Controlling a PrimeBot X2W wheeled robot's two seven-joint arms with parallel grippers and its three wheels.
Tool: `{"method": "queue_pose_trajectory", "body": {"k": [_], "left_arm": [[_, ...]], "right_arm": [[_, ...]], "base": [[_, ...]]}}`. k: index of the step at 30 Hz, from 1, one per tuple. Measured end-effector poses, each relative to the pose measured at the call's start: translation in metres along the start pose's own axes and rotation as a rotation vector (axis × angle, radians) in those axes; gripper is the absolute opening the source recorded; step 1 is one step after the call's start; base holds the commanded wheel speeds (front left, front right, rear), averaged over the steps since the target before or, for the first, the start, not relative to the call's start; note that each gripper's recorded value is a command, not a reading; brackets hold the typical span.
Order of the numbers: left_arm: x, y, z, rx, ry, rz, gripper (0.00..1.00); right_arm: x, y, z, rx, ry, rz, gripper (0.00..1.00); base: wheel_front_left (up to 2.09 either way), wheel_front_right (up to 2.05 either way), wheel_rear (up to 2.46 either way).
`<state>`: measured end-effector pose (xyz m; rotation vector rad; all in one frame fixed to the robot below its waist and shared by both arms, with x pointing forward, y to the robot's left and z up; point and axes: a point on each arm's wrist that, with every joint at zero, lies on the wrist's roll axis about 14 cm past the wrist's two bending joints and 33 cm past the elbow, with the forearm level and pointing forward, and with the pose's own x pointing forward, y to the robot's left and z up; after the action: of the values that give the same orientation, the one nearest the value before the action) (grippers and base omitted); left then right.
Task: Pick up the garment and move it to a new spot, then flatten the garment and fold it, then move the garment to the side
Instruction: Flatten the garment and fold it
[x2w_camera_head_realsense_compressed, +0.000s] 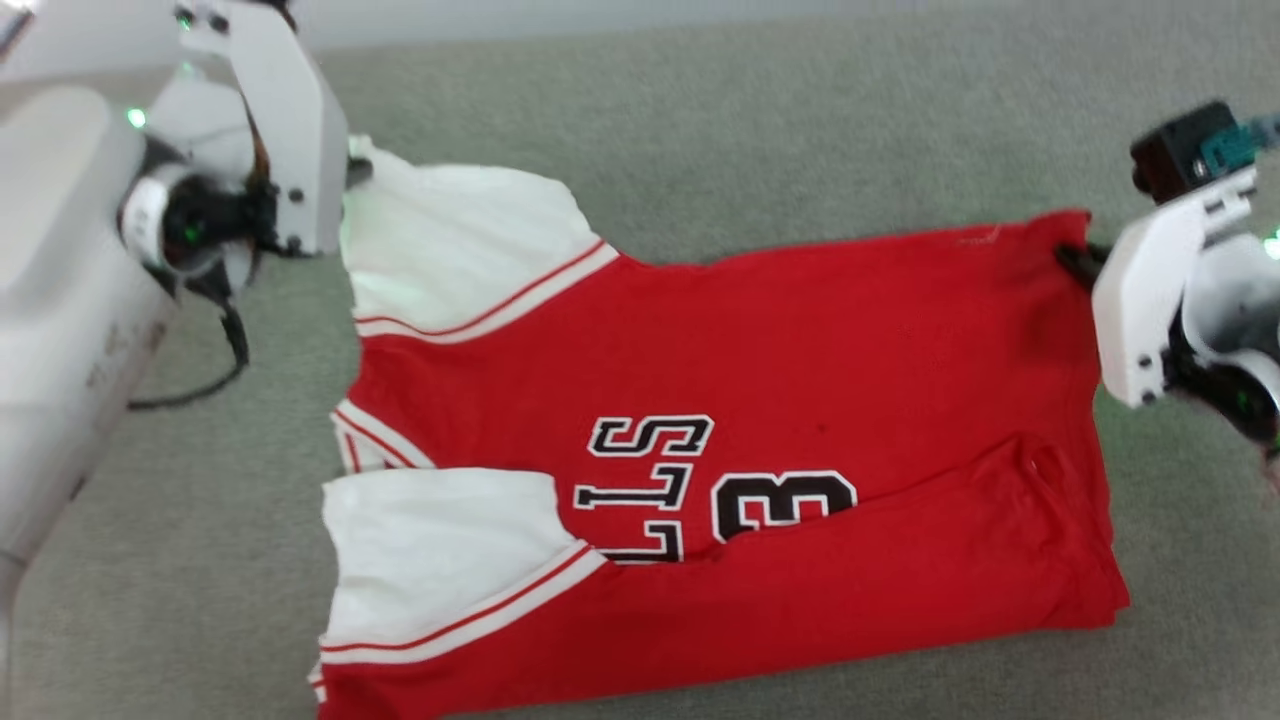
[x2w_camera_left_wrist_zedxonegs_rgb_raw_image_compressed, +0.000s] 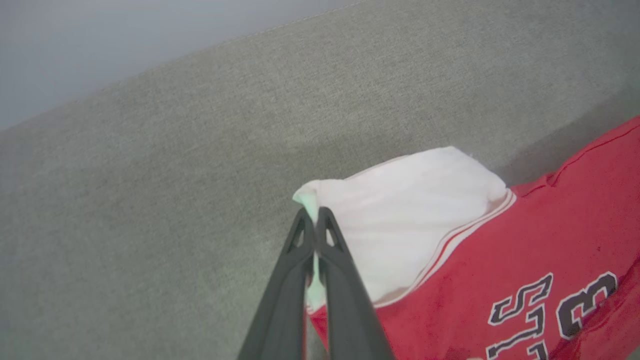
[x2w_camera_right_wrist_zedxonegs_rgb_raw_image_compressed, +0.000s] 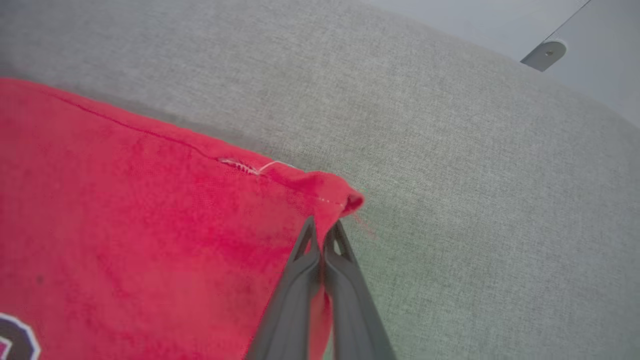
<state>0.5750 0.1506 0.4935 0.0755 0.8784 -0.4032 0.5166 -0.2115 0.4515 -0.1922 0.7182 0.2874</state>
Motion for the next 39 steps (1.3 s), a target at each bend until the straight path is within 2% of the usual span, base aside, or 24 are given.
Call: {"method": "queue_pose_trajectory", "body": {"k": [7, 16, 23, 33, 34, 35, 36, 37, 38, 39], "left_arm": [[-0.049, -0.014, -0.031, 0.013, 0.010, -0.001, 0.00], [-0.098, -0.045, -0.112, -0.032, 0.093, -0.025, 0.00], [-0.091, -0.058, -0.169, -0.106, 0.205, -0.053, 0.00], [-0.062, -0.061, -0.195, -0.173, 0.286, -0.086, 0.00], [-0.061, -0.061, -0.194, -0.174, 0.279, -0.088, 0.12], [-0.060, -0.061, -0.194, -0.174, 0.278, -0.087, 0.16], [-0.060, -0.060, -0.194, -0.172, 0.274, -0.087, 0.24], [-0.060, -0.059, -0.192, -0.163, 0.260, -0.085, 0.55], [-0.060, -0.057, -0.189, -0.158, 0.241, -0.081, 0.93], [-0.061, -0.057, -0.186, -0.154, 0.226, -0.081, 1.00]], "right_arm": [[-0.028, 0.014, -0.017, -0.038, 0.003, 0.050, 0.00], [-0.051, 0.037, -0.057, -0.038, 0.088, 0.124, 0.00], [-0.054, 0.048, -0.088, -0.021, 0.183, 0.151, 0.00], [-0.051, 0.060, -0.102, -0.012, 0.236, 0.171, 0.00], [-0.051, 0.061, -0.101, -0.013, 0.236, 0.171, 0.00], [-0.051, 0.060, -0.099, -0.015, 0.232, 0.170, 0.07], [-0.051, 0.060, -0.097, -0.016, 0.230, 0.169, 0.14], [-0.052, 0.060, -0.097, -0.016, 0.232, 0.168, 0.25], [-0.052, 0.060, -0.096, -0.012, 0.230, 0.168, 0.31], [-0.053, 0.059, -0.096, -0.008, 0.232, 0.167, 0.39]], "base": [[0.00, 0.00, 0.00], [0.00, 0.00, 0.00], [0.00, 0.00, 0.00], [0.00, 0.00, 0.00], [0.00, 0.00, 0.00], [0.00, 0.00, 0.00], [0.00, 0.00, 0.00], [0.00, 0.00, 0.00], [0.00, 0.00, 0.00], [0.00, 0.00, 0.00]]}}
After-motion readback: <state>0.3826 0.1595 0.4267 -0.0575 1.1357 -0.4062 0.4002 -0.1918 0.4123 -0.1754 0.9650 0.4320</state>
